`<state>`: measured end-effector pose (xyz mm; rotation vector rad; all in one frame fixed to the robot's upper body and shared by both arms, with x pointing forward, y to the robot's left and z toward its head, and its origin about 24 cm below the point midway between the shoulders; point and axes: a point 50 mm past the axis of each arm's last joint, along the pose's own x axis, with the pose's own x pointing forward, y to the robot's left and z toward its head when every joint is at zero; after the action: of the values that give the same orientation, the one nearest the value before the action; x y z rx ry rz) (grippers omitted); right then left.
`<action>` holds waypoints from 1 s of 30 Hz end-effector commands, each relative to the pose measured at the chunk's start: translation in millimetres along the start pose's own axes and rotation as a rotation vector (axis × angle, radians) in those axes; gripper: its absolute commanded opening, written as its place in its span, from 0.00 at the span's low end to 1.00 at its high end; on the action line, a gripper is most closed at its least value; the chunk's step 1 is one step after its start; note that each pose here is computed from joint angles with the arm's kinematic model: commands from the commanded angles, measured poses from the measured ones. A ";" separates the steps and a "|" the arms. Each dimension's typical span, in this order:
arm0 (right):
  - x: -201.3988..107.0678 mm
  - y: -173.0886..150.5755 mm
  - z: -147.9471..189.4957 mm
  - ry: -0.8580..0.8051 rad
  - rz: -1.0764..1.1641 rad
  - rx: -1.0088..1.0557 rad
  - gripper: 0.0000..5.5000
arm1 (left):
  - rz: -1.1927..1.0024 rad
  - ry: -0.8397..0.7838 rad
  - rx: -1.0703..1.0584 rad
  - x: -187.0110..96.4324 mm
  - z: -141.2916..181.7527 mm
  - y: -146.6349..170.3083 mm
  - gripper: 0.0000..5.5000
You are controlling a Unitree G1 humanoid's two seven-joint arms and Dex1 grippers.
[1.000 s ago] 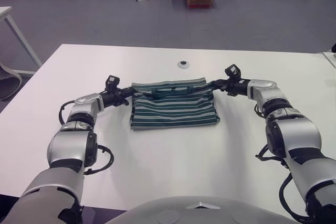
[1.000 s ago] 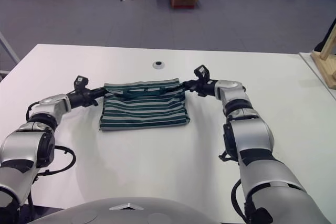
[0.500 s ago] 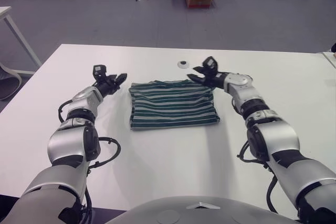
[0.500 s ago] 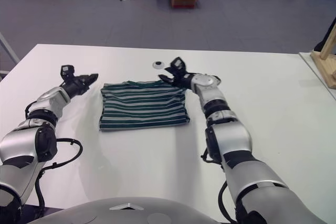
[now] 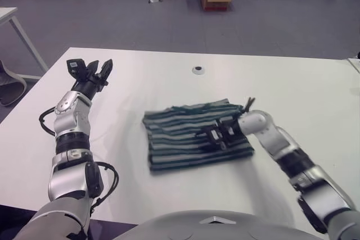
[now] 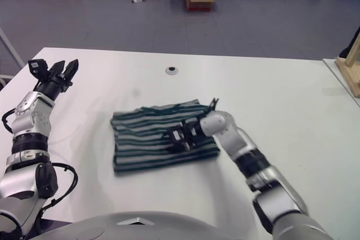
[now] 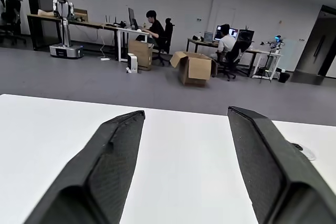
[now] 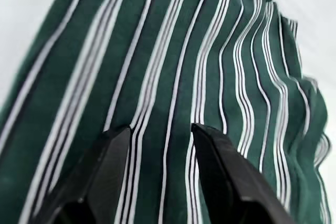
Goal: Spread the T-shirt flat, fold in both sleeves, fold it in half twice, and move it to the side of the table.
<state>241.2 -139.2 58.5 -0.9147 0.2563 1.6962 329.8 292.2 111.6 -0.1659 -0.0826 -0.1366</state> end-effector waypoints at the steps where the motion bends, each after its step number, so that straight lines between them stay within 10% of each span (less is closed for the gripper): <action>1: -55.3 13.9 -39.4 0.254 0.012 0.011 0.40 | 0.030 -0.030 -0.003 -13.2 10.5 -1.2 0.53; 5: -106.6 -36.1 -55.1 0.367 -0.310 -0.032 0.40 | 0.032 -0.041 -0.022 -14.7 13.0 -10.6 0.53; 10: -108.5 -63.2 -47.5 0.125 -0.576 0.183 0.40 | -0.003 -0.025 0.017 -16.4 11.4 -23.9 0.53; 19: 7.0 -63.6 -84.2 0.076 -0.480 0.929 0.40 | -0.088 -0.041 0.046 -9.6 12.5 -56.5 0.53; 25: 58.7 -64.5 -52.8 -0.057 -0.362 0.716 0.40 | -0.146 -0.012 0.057 -7.0 7.6 -70.1 0.53; 30: -0.9 -94.5 -28.1 -0.240 -0.604 0.516 0.40 | -0.185 -0.008 0.119 -17.5 10.7 -77.3 0.53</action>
<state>329.5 -109.1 32.4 -0.3414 0.3458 1.1113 309.2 219.8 134.7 -0.0870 -0.1337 -0.3101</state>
